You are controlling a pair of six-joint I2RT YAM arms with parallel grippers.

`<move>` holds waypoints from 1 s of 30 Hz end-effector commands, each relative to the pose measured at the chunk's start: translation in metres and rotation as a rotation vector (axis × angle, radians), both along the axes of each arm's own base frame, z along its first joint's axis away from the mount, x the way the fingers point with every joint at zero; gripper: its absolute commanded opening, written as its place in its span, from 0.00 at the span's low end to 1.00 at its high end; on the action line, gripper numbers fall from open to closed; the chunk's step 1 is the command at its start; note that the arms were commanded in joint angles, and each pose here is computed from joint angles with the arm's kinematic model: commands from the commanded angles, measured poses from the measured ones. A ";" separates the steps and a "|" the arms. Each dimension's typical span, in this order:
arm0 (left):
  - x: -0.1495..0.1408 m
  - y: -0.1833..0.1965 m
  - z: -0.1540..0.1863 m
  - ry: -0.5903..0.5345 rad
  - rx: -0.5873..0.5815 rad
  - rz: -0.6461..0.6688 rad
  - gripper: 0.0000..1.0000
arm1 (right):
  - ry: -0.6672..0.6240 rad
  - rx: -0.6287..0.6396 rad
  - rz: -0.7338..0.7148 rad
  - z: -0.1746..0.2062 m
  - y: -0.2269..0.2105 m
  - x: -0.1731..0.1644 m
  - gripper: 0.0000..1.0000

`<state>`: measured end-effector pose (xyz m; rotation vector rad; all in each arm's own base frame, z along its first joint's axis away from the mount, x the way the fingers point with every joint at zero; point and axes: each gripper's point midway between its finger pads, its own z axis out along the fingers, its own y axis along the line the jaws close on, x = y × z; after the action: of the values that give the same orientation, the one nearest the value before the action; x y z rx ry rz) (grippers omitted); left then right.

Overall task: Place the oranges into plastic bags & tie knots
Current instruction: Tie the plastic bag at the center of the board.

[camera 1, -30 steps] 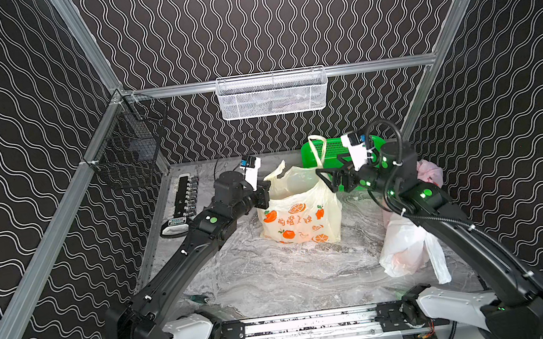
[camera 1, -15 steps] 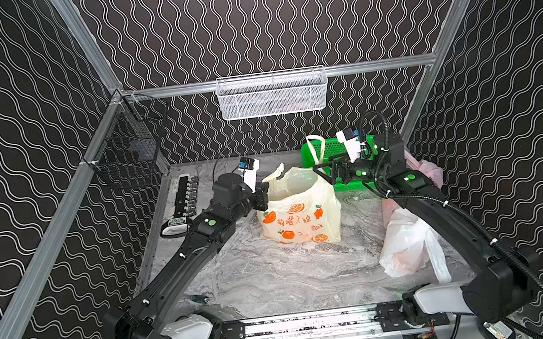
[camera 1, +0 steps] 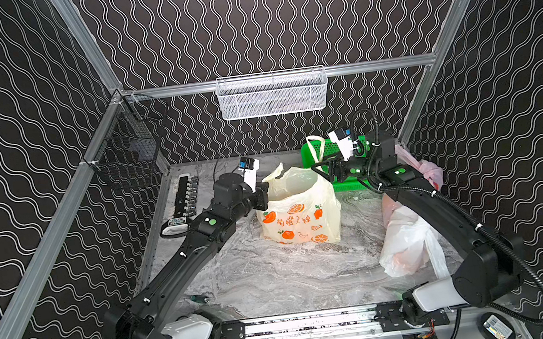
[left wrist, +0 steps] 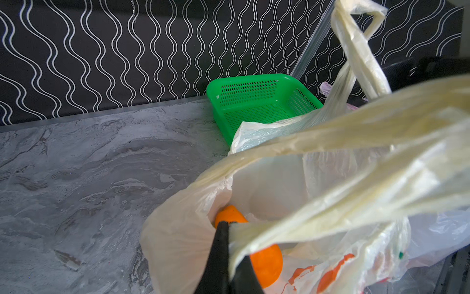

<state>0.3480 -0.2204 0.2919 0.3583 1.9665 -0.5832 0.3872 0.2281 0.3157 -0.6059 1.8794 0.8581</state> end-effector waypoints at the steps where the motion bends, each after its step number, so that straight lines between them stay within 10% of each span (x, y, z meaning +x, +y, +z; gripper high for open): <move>1: 0.001 0.000 0.007 -0.004 -0.025 0.010 0.00 | -0.065 0.008 0.044 0.010 0.006 -0.001 0.48; 6: 0.001 -0.003 0.013 0.014 -0.058 0.009 0.00 | -0.101 0.020 0.062 0.012 0.006 -0.007 0.13; 9: -0.001 -0.004 0.022 0.018 -0.088 0.010 0.16 | -0.119 0.026 0.065 0.012 0.005 -0.012 0.00; 14: -0.010 0.004 0.048 0.005 -0.130 0.028 0.51 | -0.163 0.061 0.088 0.016 0.003 -0.029 0.00; 18: -0.031 -0.004 0.075 -0.020 -0.171 -0.074 0.51 | -0.203 0.101 0.137 0.019 0.005 -0.048 0.00; 23: -0.096 -0.060 0.110 -0.059 -0.288 -0.543 0.45 | -0.242 0.128 0.125 0.016 -0.001 -0.064 0.00; 30: -0.126 -0.107 0.073 0.028 -0.219 -0.705 0.47 | -0.257 0.149 0.141 0.011 -0.004 -0.080 0.00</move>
<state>0.2287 -0.3166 0.3718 0.8450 1.7602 -1.2058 0.3118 0.2223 0.3135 -0.7049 1.6133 0.9437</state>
